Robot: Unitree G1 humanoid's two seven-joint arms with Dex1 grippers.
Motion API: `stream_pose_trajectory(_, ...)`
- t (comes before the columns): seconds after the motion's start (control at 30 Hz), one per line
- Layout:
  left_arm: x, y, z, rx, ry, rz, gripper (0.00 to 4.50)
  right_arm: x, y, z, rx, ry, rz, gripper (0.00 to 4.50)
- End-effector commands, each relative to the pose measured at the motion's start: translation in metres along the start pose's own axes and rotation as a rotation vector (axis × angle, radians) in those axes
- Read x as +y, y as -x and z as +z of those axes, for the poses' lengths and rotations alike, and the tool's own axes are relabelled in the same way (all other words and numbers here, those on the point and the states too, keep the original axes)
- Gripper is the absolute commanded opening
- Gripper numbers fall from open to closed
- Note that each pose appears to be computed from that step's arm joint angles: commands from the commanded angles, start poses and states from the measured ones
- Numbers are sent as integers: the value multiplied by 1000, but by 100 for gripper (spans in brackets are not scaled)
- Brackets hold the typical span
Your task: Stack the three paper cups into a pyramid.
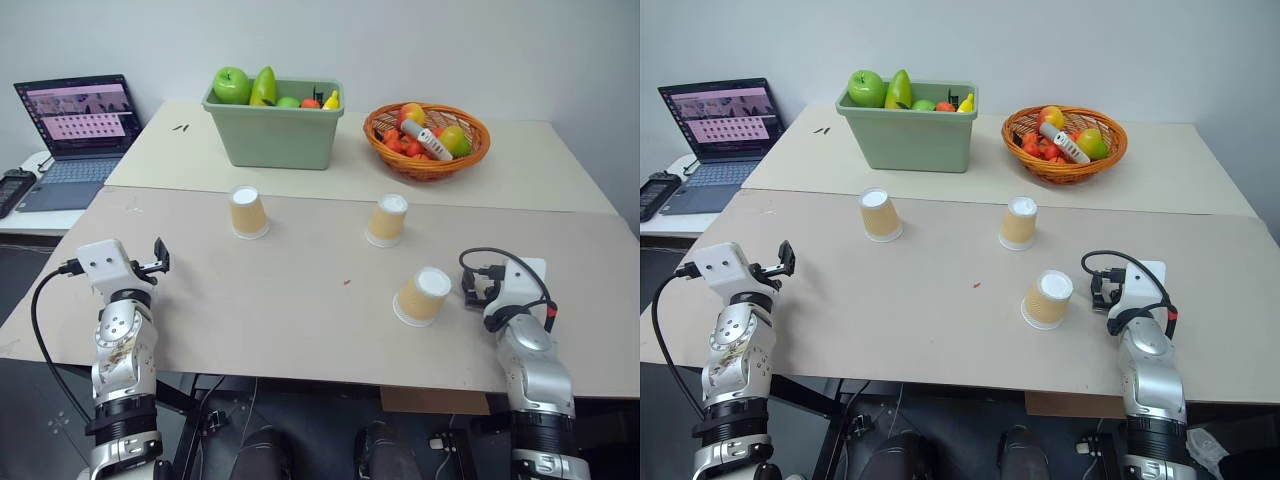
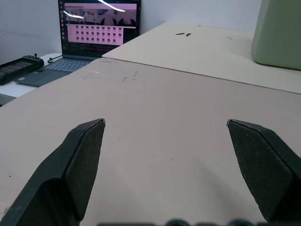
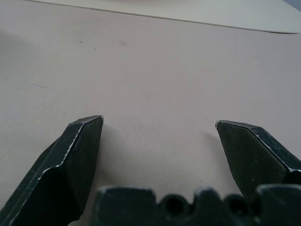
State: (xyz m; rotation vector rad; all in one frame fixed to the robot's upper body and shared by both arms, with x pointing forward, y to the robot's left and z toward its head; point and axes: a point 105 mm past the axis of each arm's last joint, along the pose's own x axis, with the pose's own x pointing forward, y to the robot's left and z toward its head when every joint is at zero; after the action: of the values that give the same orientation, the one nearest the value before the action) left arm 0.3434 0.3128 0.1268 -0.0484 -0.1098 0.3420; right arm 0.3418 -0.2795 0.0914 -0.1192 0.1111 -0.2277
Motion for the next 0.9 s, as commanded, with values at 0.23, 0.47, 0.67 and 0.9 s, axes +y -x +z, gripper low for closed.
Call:
stream_pose_trajectory(0.23, -55, 32, 26, -41, 63, -503, 443, 0, -7, 21, -67, 37, 24, 450)
stream_pose_trajectory(0.47, -108, 114, 30, 77, -118, -1145, 443, -6, -13, 33, -75, 83, 132, 450)
stream_pose_trajectory(0.67, -117, 136, 19, 153, -164, -1310, 443, -40, 6, 51, -41, 230, 403, 450)
stream_pose_trajectory(0.9, -125, 132, 14, 159, -173, -1342, 443, -41, 56, 20, 229, 367, 837, 450)
